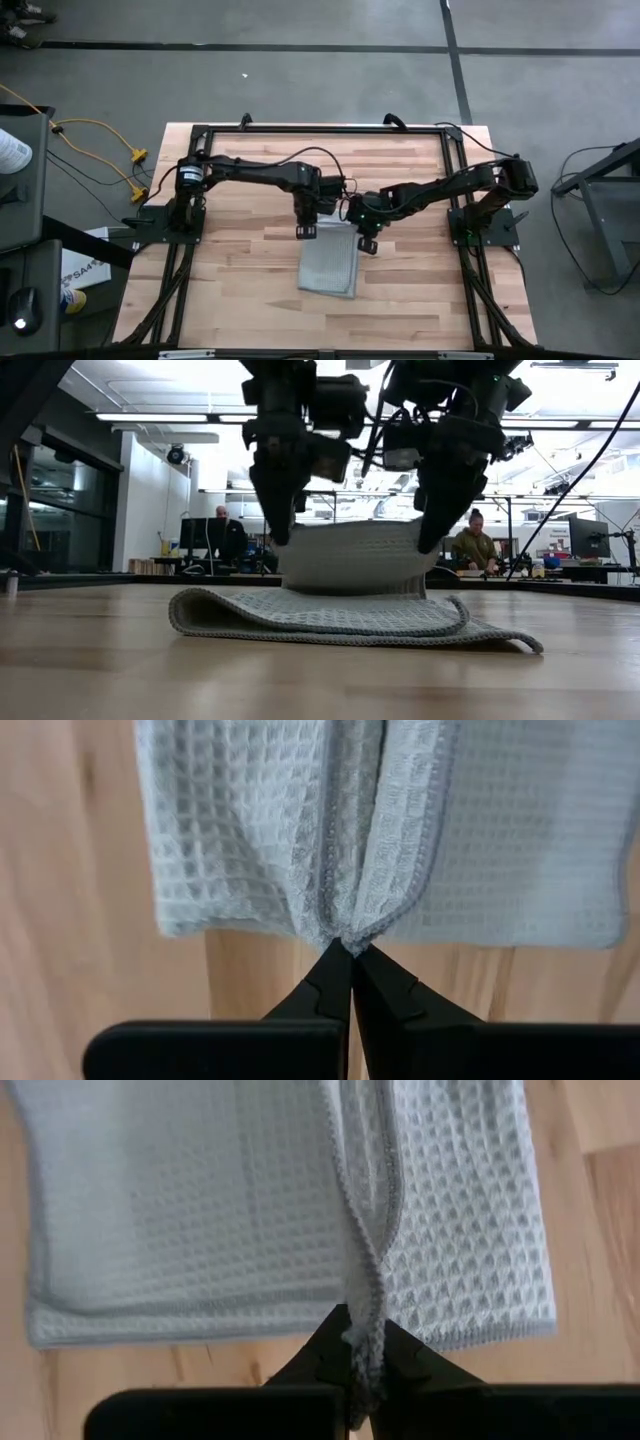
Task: Fold microfiber towels
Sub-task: Fold the gray microfiber towel
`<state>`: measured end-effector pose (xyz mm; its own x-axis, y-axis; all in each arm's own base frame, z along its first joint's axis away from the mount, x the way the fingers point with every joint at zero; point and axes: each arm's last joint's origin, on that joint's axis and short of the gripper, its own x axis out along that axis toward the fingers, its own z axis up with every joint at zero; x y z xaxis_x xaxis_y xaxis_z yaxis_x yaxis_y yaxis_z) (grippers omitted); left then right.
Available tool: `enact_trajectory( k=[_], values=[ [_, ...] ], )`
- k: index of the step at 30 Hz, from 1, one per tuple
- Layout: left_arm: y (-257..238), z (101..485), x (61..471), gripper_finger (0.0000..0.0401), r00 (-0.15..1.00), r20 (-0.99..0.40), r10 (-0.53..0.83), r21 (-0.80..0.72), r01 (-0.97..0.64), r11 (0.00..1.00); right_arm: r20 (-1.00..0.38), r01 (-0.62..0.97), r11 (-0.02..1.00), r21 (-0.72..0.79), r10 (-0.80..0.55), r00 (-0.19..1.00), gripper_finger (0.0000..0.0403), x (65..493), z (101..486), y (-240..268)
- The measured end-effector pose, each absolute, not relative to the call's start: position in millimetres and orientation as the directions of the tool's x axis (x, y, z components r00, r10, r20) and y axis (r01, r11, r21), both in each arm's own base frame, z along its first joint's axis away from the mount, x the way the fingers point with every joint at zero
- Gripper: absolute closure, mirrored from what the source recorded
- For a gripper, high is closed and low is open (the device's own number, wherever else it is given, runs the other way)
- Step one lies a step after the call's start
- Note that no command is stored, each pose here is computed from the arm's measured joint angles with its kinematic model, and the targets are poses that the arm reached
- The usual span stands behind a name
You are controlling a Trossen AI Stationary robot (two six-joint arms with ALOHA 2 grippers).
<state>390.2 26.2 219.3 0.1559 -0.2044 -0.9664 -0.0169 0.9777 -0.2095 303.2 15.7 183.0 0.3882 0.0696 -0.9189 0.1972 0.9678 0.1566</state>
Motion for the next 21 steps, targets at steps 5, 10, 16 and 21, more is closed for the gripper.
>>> enact_trajectory(
  k=[5, 10, 16, 21],
  values=[
    [26, 204, 385, 0.0401, 0.137, -0.967, -0.215, -0.221, -0.030, 0.975, -0.903, 0.184, 0.969, 0.166, 0.075, 0.423, 0.0399, 308, 182, 16],
    [25, 214, 374, 0.0401, 0.199, -0.958, -0.205, -0.213, -0.020, 0.977, -0.877, 0.175, 0.965, 0.194, 0.090, 0.473, 0.0399, 309, 177, 17],
    [23, 223, 348, 0.0401, 0.377, -0.905, -0.198, -0.207, 0.016, 0.978, -0.860, 0.185, 0.960, 0.209, 0.091, 0.502, 0.0399, 309, 171, 17],
    [20, 214, 320, 0.0401, 0.544, -0.813, -0.209, -0.232, 0.028, 0.972, -0.824, 0.177, 0.959, 0.221, 0.086, 0.560, 0.0399, 311, 168, 17]
  ],
)
